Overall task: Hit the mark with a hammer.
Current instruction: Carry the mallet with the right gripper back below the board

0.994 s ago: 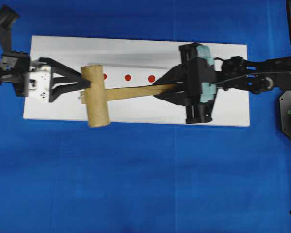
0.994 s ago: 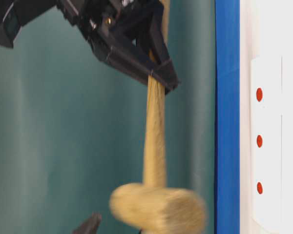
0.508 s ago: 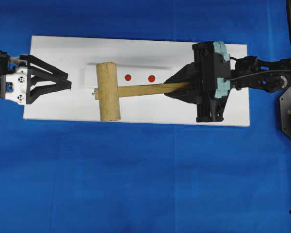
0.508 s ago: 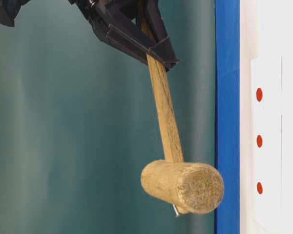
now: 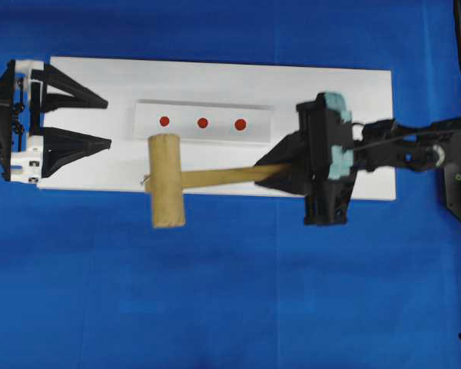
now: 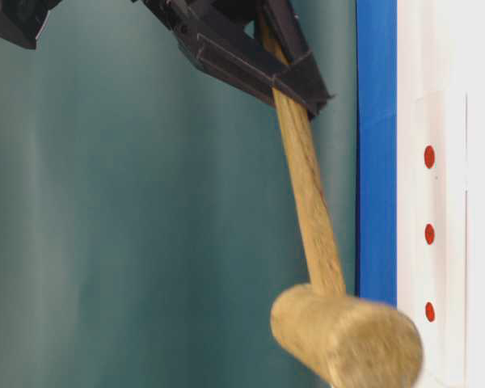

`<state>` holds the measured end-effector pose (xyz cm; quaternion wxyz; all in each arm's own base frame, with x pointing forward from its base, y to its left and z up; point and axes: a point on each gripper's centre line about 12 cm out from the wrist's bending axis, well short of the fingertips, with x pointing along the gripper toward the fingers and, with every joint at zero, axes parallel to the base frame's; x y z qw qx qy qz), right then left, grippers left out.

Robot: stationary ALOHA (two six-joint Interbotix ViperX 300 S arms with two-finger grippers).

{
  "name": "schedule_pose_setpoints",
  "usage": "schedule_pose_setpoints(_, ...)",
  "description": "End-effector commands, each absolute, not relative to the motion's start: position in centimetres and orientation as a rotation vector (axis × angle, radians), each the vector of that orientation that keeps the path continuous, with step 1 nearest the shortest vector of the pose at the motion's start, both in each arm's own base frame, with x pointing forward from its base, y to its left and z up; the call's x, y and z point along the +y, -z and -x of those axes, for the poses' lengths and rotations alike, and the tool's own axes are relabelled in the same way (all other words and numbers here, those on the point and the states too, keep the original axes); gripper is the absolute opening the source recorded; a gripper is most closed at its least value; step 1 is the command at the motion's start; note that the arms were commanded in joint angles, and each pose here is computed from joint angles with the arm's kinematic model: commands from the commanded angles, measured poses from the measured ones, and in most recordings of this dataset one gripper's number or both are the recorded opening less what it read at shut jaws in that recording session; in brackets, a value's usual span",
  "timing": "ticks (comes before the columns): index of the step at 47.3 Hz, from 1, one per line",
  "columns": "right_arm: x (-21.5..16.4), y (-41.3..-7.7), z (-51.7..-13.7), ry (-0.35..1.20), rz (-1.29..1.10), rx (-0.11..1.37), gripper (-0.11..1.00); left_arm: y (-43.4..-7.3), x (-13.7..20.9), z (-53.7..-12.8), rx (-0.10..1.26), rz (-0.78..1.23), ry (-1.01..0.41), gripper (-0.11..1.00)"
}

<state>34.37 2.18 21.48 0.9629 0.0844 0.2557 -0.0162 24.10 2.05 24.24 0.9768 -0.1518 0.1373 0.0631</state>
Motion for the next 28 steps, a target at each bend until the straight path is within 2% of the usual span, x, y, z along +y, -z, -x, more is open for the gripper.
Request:
schedule_pose_setpoints(1,3.5,-22.7,-35.3,0.031,-0.188,0.466,0.08,-24.6,2.3,-24.2,0.269,0.215,-0.122,0.88)
schedule_pose_setpoints(10,5.9,-21.8,-35.9,0.052,-0.218,0.453,0.08,-24.4,2.4,-24.1,0.280,0.079,-0.108,0.88)
schedule_pose_setpoints(28,9.6,-19.4,-37.6,0.040,-0.222,0.500,0.08,-24.5,2.6,-23.9,0.275,0.062,-0.114,0.88)
